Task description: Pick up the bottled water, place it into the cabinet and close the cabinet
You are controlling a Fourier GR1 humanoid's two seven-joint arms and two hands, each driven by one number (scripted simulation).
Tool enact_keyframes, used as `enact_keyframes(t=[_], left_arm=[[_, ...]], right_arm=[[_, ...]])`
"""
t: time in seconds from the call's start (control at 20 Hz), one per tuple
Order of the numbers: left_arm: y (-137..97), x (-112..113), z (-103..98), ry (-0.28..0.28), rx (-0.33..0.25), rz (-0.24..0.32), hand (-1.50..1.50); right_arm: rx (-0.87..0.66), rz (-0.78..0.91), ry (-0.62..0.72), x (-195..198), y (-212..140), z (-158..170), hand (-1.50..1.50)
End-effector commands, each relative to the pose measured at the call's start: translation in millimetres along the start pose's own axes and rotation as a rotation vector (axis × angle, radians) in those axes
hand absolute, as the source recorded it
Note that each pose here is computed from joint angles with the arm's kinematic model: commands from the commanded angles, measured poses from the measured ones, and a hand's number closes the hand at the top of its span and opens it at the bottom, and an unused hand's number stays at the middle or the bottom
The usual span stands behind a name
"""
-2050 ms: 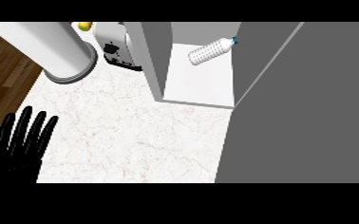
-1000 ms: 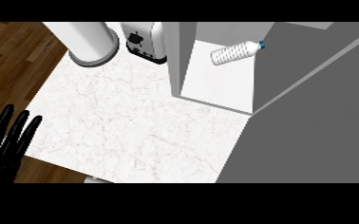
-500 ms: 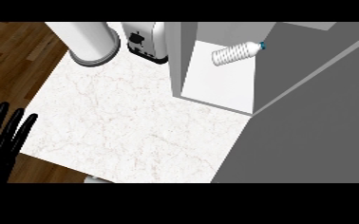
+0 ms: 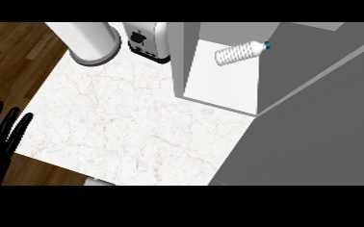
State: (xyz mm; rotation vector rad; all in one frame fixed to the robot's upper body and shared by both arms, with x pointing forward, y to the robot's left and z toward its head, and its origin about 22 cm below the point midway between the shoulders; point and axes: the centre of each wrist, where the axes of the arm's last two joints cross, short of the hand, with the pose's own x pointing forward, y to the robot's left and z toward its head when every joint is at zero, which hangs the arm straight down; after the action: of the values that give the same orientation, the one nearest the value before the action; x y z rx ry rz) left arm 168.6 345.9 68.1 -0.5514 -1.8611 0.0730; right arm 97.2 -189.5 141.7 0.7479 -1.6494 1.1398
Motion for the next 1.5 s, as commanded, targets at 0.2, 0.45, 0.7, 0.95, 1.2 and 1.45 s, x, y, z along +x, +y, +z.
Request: enact_keyframes(t=[0.2, 0.45, 0.7, 0.95, 1.2, 1.45], left_arm=[[1, 3, -5, -0.011, -0.031, 0.007, -1.50], [4, 3, -6, -0.008, -0.042, 0.014, -1.50], [7, 7, -9, -0.014, -0.037, -0.001, -1.50], [10, 5, -5, 0.008, -0.030, -0.002, -1.50], [14, 9, -7, 0.005, -0.035, -0.003, -1.50], [15, 5, -7, -0.002, -0.015, 0.015, -1.50]], right_arm=[[0.058, -0.198, -0.076, -9, 14, -20, 1.50], [-0.008, -0.229, -0.078, -15, 6, -24, 1.50], [-0.101, -0.165, -0.040, -19, -13, -32, 1.50], [-0.098, -0.045, 0.080, -24, -40, -45, 1.50], [-0.108, -0.021, 0.167, -35, -64, -66, 1.50], [-0.157, -0.041, 0.210, -41, -92, -97, 1.50]])
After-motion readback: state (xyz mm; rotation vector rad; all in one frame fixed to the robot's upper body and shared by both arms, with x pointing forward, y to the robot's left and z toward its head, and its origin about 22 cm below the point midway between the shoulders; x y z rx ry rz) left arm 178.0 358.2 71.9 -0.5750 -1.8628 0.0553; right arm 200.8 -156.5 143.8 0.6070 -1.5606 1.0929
